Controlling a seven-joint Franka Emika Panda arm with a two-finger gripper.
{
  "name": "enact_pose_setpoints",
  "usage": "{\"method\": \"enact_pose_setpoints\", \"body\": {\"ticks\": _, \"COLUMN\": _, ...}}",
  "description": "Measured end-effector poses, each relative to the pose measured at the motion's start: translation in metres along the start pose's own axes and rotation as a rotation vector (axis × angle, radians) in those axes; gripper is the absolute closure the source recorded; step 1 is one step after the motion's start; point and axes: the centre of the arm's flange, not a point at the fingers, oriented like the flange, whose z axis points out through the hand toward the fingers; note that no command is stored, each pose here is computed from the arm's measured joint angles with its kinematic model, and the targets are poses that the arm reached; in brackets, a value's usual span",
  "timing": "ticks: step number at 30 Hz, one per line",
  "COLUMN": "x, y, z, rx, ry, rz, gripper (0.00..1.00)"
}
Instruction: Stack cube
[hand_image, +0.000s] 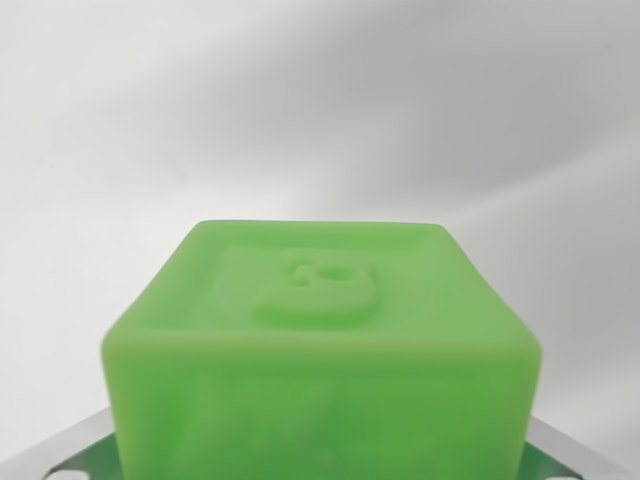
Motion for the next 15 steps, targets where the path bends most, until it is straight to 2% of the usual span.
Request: {"method": "enact_pose_setpoints", "body": {"ticks": 15, "x": 0.025, "y": 0.009, "z": -0.008, "rx": -0.0007, "ry": 0.0003, "rz": -0.099, "gripper": 1.00}}
